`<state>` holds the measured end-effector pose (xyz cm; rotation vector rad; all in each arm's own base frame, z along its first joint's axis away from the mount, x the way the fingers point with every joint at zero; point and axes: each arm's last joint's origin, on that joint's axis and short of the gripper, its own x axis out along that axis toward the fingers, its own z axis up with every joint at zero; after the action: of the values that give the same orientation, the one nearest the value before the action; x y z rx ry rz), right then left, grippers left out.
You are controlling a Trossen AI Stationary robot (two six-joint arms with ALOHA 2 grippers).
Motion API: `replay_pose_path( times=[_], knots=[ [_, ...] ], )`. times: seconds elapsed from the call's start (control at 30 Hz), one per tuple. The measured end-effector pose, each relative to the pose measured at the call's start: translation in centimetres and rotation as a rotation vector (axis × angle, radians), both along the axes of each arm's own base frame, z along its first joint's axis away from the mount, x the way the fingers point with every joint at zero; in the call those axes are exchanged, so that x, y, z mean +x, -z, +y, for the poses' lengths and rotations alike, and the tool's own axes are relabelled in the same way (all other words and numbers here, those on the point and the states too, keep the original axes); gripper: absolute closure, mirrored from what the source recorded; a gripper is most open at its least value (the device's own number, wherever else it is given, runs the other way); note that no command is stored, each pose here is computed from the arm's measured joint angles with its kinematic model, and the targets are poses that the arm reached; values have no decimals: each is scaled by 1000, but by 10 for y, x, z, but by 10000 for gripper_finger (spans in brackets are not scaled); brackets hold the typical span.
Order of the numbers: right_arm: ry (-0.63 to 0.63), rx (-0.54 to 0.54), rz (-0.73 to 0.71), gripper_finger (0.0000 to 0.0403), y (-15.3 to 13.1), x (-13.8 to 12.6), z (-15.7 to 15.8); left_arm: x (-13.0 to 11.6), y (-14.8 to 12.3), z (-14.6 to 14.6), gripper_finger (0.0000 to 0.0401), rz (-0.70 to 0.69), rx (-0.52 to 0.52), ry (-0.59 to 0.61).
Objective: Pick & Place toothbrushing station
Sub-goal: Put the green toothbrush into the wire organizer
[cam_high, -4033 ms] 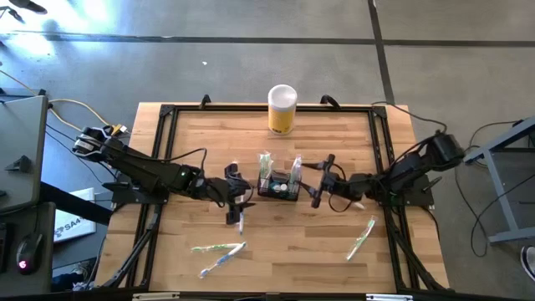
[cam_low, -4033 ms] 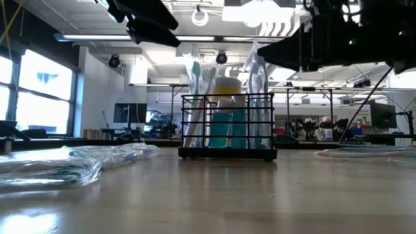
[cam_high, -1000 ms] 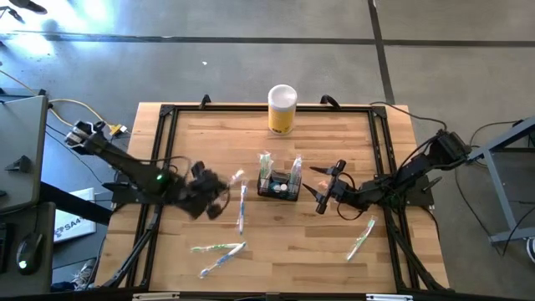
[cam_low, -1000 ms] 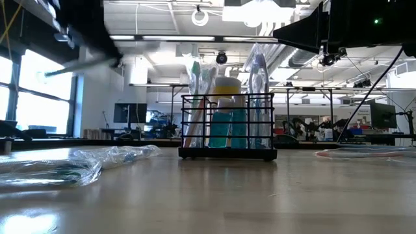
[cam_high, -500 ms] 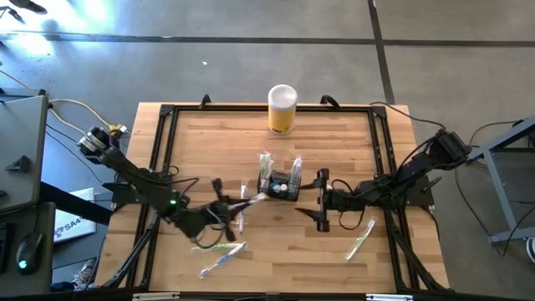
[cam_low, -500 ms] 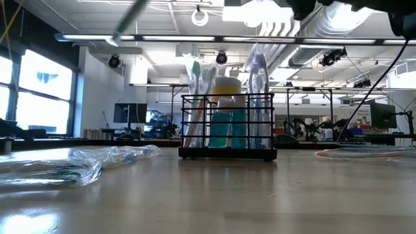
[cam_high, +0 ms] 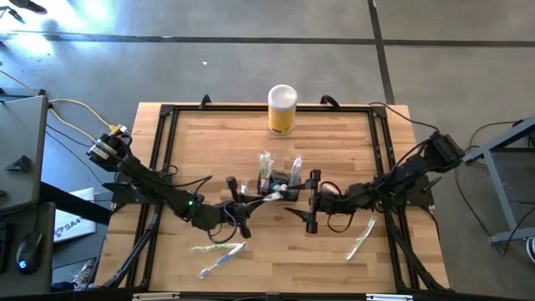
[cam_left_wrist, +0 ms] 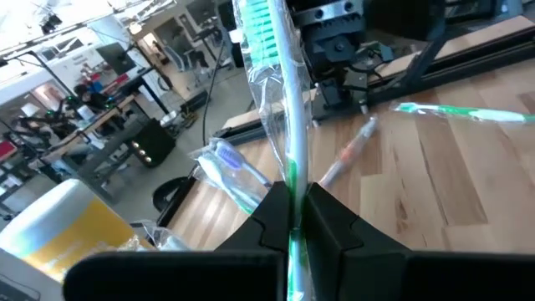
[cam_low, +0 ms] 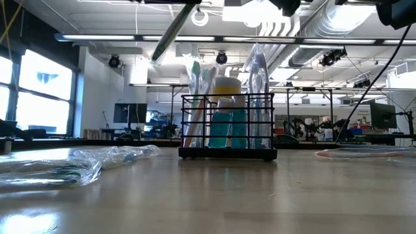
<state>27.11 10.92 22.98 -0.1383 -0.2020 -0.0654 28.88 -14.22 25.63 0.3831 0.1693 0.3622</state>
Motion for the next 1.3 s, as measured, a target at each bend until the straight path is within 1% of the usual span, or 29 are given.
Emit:
replay_pose_path(
  times=[0.2,0.27,0.33,0.4,0.47,0.63,0.73,0.83,1.03,1.1,1.3],
  knots=[
    [30,16,-31,136,-9,9,-11,1,-1,1,393,-12,-9,1],
    [-17,22,-40,136,-12,12,-14,3,-1,4,393,-10,-8,-7],
    [-78,53,-37,136,-13,16,-17,3,-1,6,393,-9,-8,-13],
    [-107,78,-34,136,-14,18,-20,4,-1,7,393,-9,-4,-20],
    [-102,97,-27,136,-15,20,-23,5,-1,9,393,-4,-3,-23],
    [-85,97,-14,136,-13,22,-28,5,0,9,393,0,-3,-25],
    [-76,96,-12,144,-13,23,-31,4,0,9,393,0,-2,-30],
    [-68,96,-13,163,-13,24,-33,4,0,9,393,-1,-3,-31],
    [-96,86,-18,217,-15,26,-37,12,2,19,393,-14,-14,-60],
    [-93,81,-18,235,-16,27,-37,14,3,20,393,-16,-17,-53],
    [-82,62,50,299,-15,32,-36,17,7,23,393,-2,-11,-52]
  ],
)
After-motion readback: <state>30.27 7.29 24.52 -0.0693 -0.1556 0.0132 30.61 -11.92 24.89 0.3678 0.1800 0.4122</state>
